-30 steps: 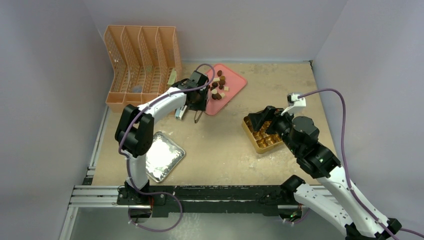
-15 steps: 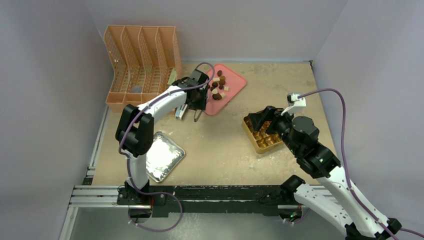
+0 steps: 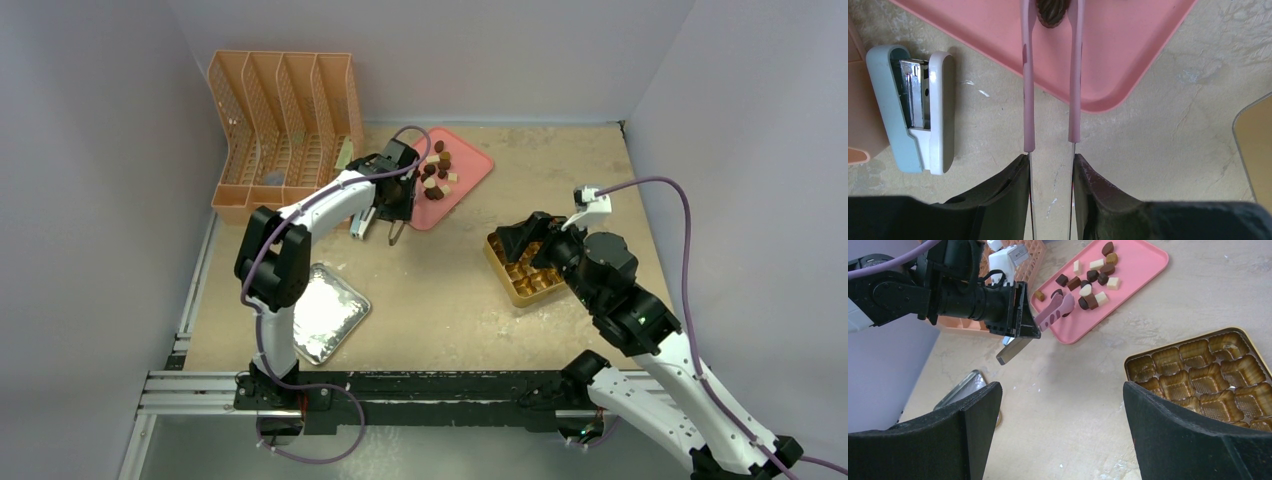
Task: Pack the chocolate
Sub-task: Pick up the fake chocolate from the plate.
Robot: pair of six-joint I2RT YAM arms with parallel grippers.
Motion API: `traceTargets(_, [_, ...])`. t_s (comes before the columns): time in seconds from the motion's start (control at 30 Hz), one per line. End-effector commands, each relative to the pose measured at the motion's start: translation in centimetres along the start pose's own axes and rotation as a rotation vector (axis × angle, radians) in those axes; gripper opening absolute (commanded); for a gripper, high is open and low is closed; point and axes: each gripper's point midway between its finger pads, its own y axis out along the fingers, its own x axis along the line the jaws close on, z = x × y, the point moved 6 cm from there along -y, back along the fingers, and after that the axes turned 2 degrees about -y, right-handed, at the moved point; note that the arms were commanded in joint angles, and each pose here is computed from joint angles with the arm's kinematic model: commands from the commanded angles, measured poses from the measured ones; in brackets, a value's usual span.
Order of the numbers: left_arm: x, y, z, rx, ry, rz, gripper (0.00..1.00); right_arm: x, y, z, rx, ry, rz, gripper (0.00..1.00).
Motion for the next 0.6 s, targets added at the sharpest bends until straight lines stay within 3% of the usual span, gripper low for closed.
traceTargets(0.0, [-0.5, -0.7, -1.1, -0.026, 0.005, 0.030, 0.32, 0.4, 0.1, -1.4, -0.056, -0.001, -0.012, 0.92])
traceTargets(0.57, [-0.7, -4.9, -1.0, -0.080, -0.037, 0.102, 0.25, 0.4, -0.1, -1.3, -0.055, 0.016, -0.013, 0.92])
